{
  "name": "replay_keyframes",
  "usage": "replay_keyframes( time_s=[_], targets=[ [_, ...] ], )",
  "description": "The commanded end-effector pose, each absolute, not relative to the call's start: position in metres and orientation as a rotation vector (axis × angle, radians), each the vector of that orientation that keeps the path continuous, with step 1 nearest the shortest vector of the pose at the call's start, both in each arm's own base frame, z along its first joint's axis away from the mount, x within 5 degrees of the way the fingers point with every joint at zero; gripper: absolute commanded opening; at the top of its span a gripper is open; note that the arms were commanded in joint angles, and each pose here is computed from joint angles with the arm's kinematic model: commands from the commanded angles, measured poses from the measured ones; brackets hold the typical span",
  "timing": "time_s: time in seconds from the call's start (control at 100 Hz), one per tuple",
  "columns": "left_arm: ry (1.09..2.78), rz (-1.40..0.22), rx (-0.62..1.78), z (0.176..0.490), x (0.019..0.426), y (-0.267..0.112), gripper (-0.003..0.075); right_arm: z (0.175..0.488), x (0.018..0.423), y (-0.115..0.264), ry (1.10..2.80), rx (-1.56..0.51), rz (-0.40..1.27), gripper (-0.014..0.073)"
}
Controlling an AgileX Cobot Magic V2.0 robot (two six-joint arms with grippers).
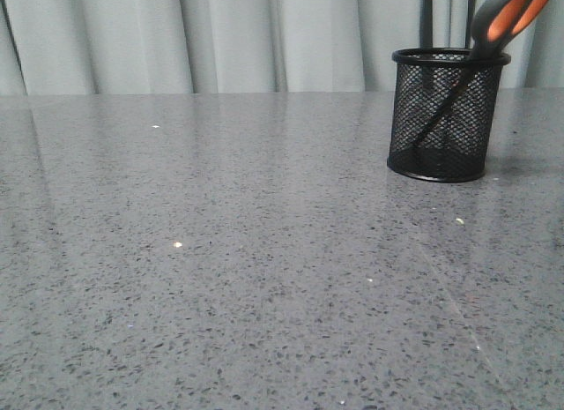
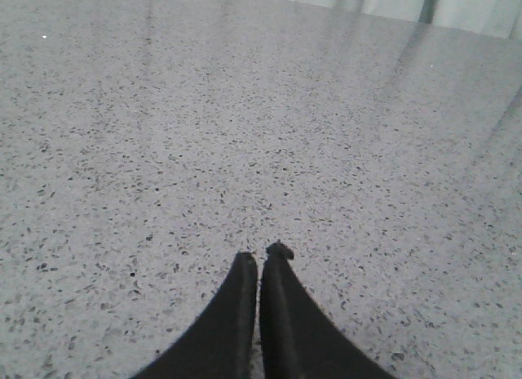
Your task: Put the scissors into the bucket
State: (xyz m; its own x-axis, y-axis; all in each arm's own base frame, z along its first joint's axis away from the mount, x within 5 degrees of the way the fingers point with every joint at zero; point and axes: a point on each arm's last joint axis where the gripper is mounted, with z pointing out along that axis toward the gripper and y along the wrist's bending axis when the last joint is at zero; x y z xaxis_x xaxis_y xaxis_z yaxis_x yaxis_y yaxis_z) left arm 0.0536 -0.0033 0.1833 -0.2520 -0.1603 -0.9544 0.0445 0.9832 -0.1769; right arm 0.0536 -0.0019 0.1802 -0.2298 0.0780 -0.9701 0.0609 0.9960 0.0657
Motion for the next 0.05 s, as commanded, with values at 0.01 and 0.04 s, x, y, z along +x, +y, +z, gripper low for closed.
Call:
replay_keyframes(
  time_s=[0.01, 0.04],
  targets=[
    [1.771, -0.211, -0.086, 0.1768, 0.0541, -0.004, -0.002, 0.1812, 0.0529, -0.0026, 1.767, 0.095, -0.003, -0.0046],
    [1.771, -0.211, -0.086, 0.1768, 0.0541, -0.004, -0.002, 0.1812, 0.0529, -0.0026, 1.767, 0.095, -0.003, -0.0046]
  ],
)
